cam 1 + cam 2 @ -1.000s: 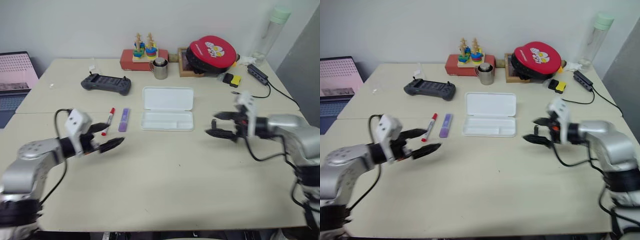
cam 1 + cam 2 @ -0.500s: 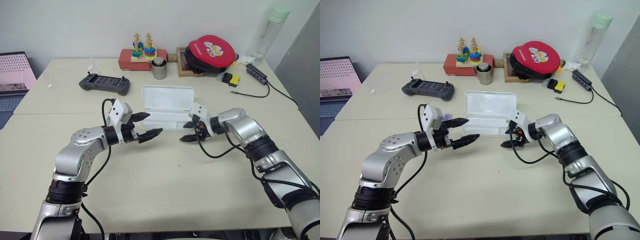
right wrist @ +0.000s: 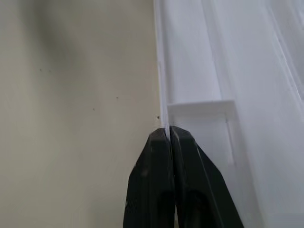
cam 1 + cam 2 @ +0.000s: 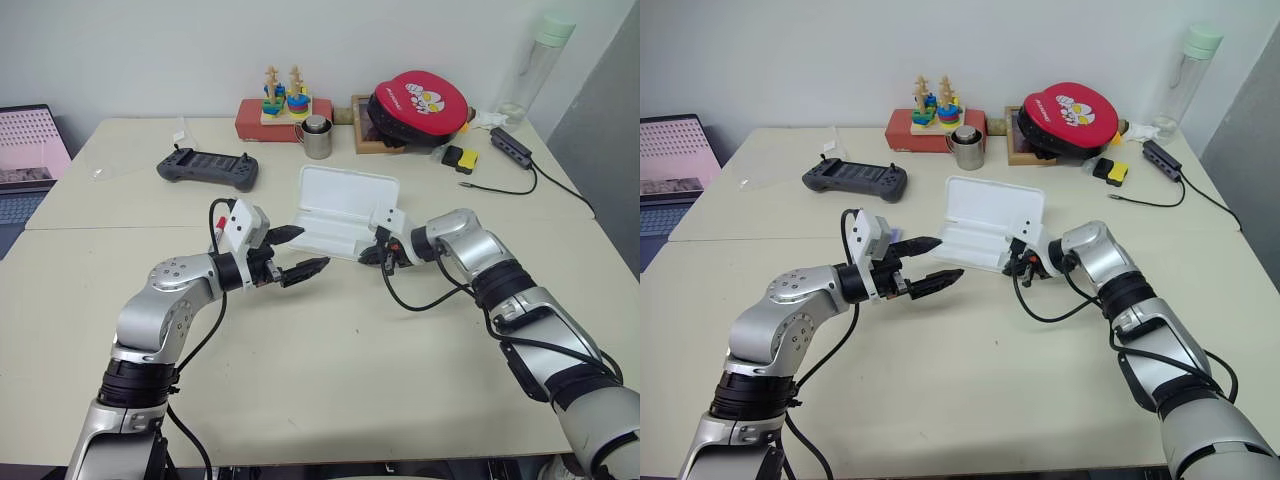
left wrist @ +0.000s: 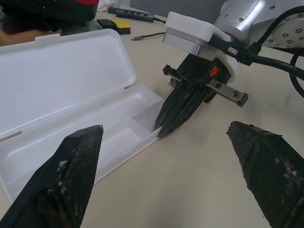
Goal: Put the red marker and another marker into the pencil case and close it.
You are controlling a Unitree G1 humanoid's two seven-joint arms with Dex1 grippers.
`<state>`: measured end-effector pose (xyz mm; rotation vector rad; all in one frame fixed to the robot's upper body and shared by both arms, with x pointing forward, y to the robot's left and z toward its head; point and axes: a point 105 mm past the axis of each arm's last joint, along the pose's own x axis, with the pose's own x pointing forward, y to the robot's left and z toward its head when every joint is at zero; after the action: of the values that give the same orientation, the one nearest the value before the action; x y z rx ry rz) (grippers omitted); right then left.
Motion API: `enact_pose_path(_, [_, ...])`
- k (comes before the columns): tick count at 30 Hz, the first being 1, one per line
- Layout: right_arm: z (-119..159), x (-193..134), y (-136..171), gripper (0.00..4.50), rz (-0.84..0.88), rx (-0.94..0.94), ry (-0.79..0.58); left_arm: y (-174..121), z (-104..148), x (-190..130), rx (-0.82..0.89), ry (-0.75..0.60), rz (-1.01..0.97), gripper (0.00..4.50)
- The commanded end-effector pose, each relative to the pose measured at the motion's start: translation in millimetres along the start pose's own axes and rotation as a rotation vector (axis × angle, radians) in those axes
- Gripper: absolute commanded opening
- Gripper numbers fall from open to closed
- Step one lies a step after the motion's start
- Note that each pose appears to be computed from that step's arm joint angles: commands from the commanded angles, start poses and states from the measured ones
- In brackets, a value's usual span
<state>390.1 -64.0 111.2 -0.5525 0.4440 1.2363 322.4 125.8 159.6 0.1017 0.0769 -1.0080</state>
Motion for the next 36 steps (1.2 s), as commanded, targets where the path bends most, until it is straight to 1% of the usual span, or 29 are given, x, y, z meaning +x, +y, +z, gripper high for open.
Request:
enact_pose_path(1, [16.8, -11.4, 14.6, 0.03, 0.073, -0.109, -0.068, -2.5, 16.6, -21.8, 0.051, -0.025, 0.004, 4.5])
enact_pose_path(3, [19.8, -16.6, 31.3, 0.03, 0.137, -0.154, -0.084, -4.9, 17.1, -37.5, 0.047, -0.012, 0.0, 4.5])
enact_pose_path(6, [13.6, -21.8, 53.2, 0.03, 0.196, -0.197, -0.056, -6.1, 16.4, -60.1, 0.043, 0.024, 0.016, 4.5])
enact_pose_path(9, [8.8, -21.8, 68.9, 0.03, 0.216, -0.196, -0.04, -7.9, 7.1, -77.9, 0.049, 0.086, 0.041, 4.5])
enact_pose_path(13, [-1.6, -15.5, 90.0, 0.03, 0.258, -0.201, 0.003, -22.6, -4.9, -87.4, 0.01, 0.127, 0.023, 4.5])
enact_pose_path(16, [-5.5, -13.9, 99.8, 0.03, 0.283, -0.19, 0.025, -20.5, -5.1, -88.1, 0.014, 0.125, 0.055, 4.5])
enact_pose_path(20, [-1.5, -15.1, 105.6, 0.75, 0.289, -0.179, 0.007, -11.0, -1.3, -88.1, -0.005, 0.093, 0.122, 4.5])
enact_pose_path(22, [3.5, -18.7, 105.6, 1.25, 0.284, -0.174, -0.016, -2.3, 0.7, -90.3, -0.017, 0.071, 0.179, 4.5])
enact_pose_path(25, [14.1, -25.8, 105.8, 2.08, 0.282, -0.165, -0.065, 13.0, 8.8, -96.0, -0.06, -0.006, 0.285, 4.5])
enact_pose_path(26, [20.7, -29.4, 105.8, 2.35, 0.281, -0.158, -0.096, 19.0, 11.0, -99.6, -0.068, -0.029, 0.329, 4.5])
enact_pose_path(27, [33.6, -34.9, 105.4, 2.58, 0.282, -0.142, -0.163, 27.4, 12.8, -105.5, -0.091, -0.056, 0.387, 4.5])
enact_pose_path(29, [58.9, -47.1, 102.7, 3.16, 0.275, -0.11, -0.29, 50.6, 14.9, -121.9, -0.118, -0.1, 0.545, 4.5])
enact_pose_path(30, [69.0, -51.7, 98.7, 3.37, 0.253, -0.105, -0.336, 64.4, 14.2, -132.3, -0.134, -0.116, 0.64, 4.5])
enact_pose_path(31, [75.6, -54.4, 94.9, 3.59, 0.231, -0.103, -0.364, 74.7, 13.1, -140.6, -0.149, -0.125, 0.713, 4.5])
enact_pose_path(32, [83.0, -56.5, 88.7, 3.66, 0.196, -0.106, -0.39, 87.7, 8.6, -151.2, -0.161, -0.115, 0.81, 4.5])
enact_pose_path(33, [88.3, -58.0, 84.2, 4.02, 0.172, -0.106, -0.408, 96.1, 3.7, -158.2, -0.176, -0.101, 0.875, 4.5])
enact_pose_path(35, [99.1, -60.4, 76.2, 4.31, 0.131, -0.108, -0.441, 106.7, -13.6, -164.6, -0.198, -0.023, 0.959, 4.5])
enact_pose_path(36, [104.1, -61.2, 73.6, 4.43, 0.118, -0.111, -0.454, 107.9, -23.1, -162.9, -0.209, 0.019, 0.959, 4.5])
